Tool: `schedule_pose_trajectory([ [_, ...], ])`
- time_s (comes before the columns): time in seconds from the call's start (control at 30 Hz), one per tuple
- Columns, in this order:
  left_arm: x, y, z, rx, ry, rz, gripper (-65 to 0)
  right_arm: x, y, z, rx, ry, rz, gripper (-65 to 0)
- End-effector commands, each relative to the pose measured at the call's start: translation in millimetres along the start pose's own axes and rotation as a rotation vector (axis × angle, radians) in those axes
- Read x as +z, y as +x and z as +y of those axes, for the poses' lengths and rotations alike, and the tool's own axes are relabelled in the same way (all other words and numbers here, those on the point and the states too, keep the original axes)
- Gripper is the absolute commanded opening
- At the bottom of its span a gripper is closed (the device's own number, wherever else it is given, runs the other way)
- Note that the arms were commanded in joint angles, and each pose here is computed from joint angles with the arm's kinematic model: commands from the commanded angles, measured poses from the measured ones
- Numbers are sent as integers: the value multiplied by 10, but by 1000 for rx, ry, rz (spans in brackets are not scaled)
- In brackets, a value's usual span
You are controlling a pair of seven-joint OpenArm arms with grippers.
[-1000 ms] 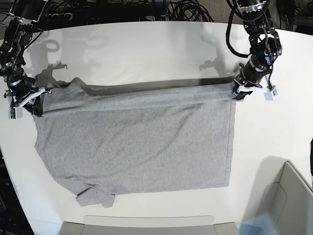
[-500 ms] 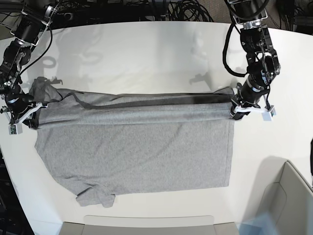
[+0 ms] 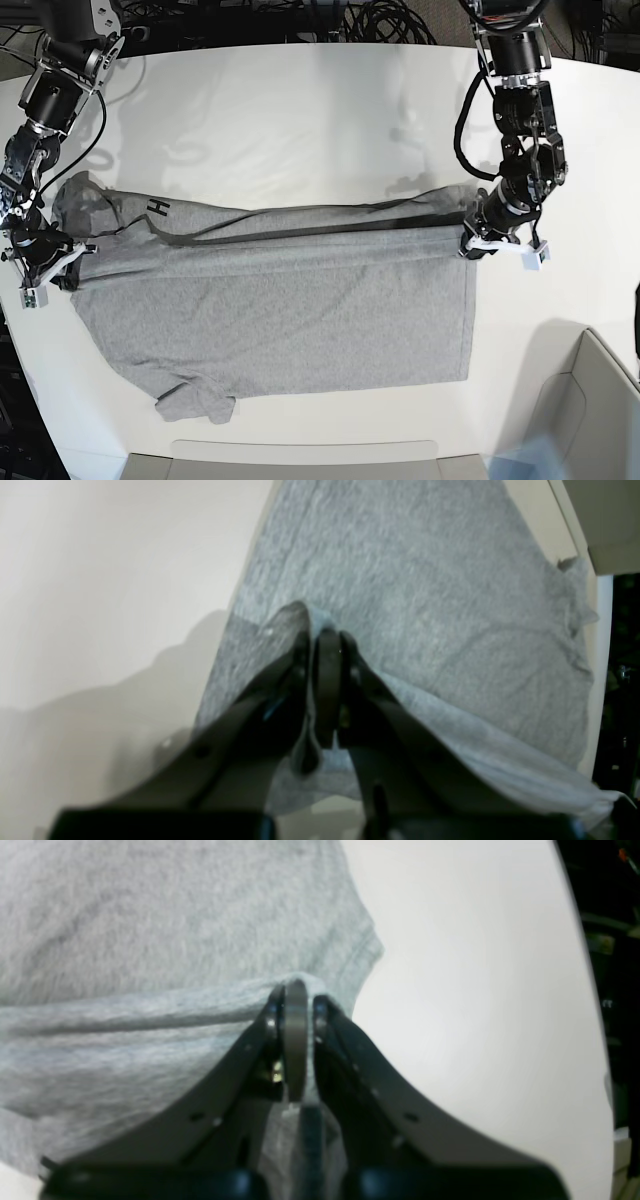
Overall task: Fold the T-shirt properly
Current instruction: 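Lift the shoulder edge with both grippers and pull it outward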
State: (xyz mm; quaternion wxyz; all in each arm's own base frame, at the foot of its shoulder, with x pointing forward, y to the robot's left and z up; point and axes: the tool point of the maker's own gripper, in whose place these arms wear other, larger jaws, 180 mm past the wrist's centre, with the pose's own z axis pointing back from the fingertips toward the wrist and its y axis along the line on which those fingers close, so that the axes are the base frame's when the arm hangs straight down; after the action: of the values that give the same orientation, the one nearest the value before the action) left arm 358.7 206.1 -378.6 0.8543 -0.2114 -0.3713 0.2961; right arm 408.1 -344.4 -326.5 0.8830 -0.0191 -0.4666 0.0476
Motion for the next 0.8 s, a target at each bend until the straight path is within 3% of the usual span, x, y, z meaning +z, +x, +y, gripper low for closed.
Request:
schedule_pose_trajectory([
  [0.0,14,222,-111,-14,-23,-56,-650,15,326,-120,21,-20,-84,-650],
  [0.37,-236,172,-9,50,8,1,-631,-398,376,-109,-46,6,-103,-643],
  [0.5,-238,169,-18,49,7,4,-488,-397,404,-99,-48,10,-112,-474],
  [0.6,-238,152,-19,49,7,13,-471,-396,473,-87,-44,19,-125,-370],
  [0.77,-233,159,-40,53,-1,12,-476,-362,511,-69,-23,52,-134,-352],
])
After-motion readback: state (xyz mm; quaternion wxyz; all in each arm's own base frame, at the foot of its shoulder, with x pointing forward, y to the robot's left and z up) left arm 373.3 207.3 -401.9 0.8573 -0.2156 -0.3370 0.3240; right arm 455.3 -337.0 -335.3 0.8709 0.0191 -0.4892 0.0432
